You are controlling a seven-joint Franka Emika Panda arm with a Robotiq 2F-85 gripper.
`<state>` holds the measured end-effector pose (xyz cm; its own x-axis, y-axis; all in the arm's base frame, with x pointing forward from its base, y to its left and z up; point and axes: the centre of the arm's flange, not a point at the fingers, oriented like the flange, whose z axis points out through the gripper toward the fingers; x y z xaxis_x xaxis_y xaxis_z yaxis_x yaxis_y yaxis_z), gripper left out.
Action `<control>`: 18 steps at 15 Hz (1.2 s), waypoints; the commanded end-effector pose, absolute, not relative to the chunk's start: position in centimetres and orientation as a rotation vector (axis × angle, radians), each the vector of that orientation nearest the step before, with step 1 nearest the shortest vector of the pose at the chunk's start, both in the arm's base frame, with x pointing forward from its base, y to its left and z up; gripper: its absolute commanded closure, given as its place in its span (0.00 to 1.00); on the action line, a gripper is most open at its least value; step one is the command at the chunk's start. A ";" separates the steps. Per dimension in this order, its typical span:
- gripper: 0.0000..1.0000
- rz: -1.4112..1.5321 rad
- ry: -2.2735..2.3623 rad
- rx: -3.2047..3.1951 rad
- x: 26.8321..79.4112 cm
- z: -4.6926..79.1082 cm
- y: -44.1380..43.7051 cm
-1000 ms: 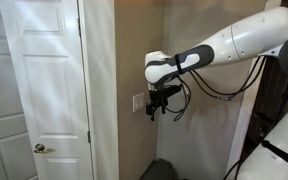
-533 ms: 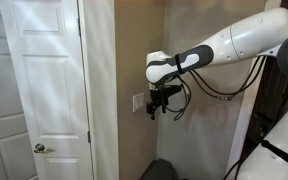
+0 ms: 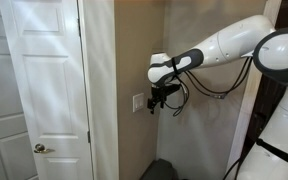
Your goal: Turn off the light switch
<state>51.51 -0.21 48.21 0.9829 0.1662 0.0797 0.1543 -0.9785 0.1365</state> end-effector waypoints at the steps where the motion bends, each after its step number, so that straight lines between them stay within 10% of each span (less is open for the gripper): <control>1: 0.00 0.167 0.368 2.985 54.9 48.2 -1.1; 2: 0.25 0.174 0.403 2.983 55.4 48.1 -1.2; 14: 0.99 0.394 0.571 2.982 59.3 46.6 -0.2; 18: 1.00 0.433 0.573 2.995 59.4 46.7 -0.1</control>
<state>58.95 0.12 46.59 0.9080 0.3481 0.2331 0.3271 -0.9367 0.1248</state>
